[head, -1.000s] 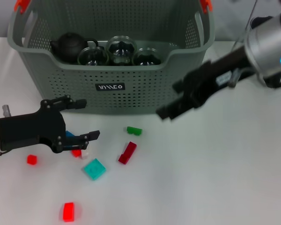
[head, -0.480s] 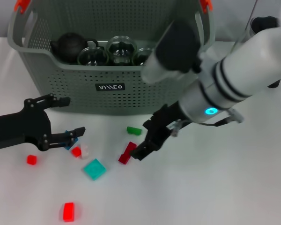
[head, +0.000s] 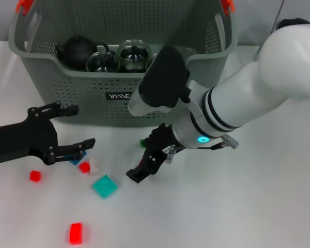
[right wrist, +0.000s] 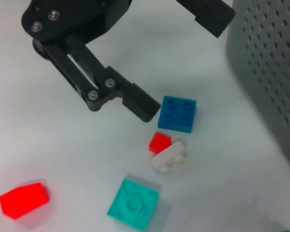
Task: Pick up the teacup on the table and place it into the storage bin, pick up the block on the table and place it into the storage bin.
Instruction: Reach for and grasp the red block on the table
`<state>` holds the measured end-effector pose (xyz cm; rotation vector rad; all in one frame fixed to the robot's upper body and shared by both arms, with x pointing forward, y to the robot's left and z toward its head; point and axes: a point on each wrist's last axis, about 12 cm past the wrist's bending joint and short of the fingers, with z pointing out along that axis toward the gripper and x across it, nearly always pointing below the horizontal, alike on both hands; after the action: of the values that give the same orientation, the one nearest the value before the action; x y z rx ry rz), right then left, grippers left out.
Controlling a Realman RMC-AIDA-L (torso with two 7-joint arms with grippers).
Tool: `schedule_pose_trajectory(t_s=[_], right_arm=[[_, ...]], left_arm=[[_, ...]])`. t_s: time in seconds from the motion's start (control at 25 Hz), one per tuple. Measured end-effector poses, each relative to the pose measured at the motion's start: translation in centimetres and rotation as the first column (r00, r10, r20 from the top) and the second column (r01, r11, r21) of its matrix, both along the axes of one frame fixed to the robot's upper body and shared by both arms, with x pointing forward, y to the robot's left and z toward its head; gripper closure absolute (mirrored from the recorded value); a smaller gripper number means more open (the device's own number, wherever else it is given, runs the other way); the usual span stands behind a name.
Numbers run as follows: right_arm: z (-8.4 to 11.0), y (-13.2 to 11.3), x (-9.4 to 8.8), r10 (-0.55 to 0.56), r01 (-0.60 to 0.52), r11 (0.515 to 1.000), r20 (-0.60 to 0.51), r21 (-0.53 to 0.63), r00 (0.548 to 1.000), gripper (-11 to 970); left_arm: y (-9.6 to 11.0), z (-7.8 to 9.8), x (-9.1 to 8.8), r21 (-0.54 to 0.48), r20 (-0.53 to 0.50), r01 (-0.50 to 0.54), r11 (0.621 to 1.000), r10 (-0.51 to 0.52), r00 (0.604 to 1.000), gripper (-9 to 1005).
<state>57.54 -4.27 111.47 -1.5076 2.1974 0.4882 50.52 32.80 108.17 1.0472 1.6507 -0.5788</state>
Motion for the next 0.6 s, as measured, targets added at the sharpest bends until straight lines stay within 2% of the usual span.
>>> schedule_pose_trajectory(t_s=[0.6], right_arm=[[-1.5,0.9,-0.6,0.025,-0.025,1.000,0.064,-0.009,0.998,34]], left_arm=[[-0.1,0.0,0.0,-0.008,0.003,0.002,1.000,-0.002,1.000,150]])
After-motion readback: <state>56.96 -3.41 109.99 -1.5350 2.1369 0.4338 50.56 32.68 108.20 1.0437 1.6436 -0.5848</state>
